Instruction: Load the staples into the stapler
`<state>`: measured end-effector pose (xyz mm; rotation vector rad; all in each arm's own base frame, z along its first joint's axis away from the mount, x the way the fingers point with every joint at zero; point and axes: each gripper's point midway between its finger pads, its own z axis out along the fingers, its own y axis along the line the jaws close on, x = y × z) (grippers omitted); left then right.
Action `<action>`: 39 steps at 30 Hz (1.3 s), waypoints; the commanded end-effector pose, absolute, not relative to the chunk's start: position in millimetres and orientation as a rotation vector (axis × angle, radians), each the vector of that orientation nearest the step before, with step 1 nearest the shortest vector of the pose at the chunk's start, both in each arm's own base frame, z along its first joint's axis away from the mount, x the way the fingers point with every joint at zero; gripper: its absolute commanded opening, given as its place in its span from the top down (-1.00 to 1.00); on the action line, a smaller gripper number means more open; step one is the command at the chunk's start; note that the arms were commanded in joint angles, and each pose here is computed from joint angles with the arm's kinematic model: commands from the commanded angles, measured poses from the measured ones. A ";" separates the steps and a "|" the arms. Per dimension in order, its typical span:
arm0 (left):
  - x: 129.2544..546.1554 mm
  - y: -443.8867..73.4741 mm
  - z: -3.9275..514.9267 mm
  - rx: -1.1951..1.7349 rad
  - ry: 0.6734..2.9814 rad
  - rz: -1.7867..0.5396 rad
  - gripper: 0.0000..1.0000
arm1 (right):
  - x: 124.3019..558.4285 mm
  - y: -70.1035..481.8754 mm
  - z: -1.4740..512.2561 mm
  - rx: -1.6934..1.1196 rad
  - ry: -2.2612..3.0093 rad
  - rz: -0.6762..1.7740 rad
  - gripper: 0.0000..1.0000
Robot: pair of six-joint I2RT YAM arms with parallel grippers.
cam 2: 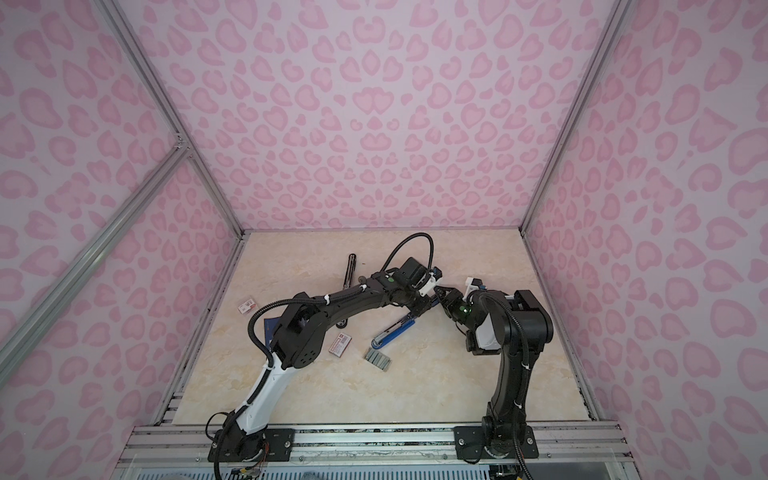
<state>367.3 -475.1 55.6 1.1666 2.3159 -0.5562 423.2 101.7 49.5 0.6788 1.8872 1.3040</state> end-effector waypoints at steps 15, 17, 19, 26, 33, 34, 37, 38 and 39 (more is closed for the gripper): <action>361.2 -437.5 104.7 1.050 2.265 -0.463 0.07 | 420.4 99.3 56.9 0.630 1.834 1.320 0.07; 353.7 -419.7 117.0 1.011 2.252 -0.441 0.07 | 419.2 99.7 56.3 0.627 1.838 1.321 0.06; 344.3 -398.4 128.6 0.959 2.232 -0.422 0.06 | 418.3 101.4 56.3 0.617 1.842 1.326 0.06; 304.3 -328.6 141.6 0.755 2.199 -0.434 -0.21 | 416.6 104.5 56.7 0.602 1.844 1.336 0.06; 273.3 -306.4 130.3 0.721 2.184 -0.622 -0.35 | 415.0 114.1 59.4 0.570 1.859 1.343 0.06; 267.2 -306.4 125.6 0.764 2.155 -0.647 -0.35 | 414.5 115.7 59.1 0.565 1.862 1.344 0.06; 258.6 -302.1 113.6 0.848 2.069 -0.647 -0.35 | 413.6 117.5 58.3 0.561 1.865 1.346 0.06; 258.9 -299.3 108.4 0.856 2.058 -0.635 -0.35 | 413.4 118.3 58.3 0.560 1.864 1.349 0.06; 258.1 -298.8 105.1 0.867 2.052 -0.642 -0.35 | 413.3 118.5 58.2 0.560 1.865 1.351 0.06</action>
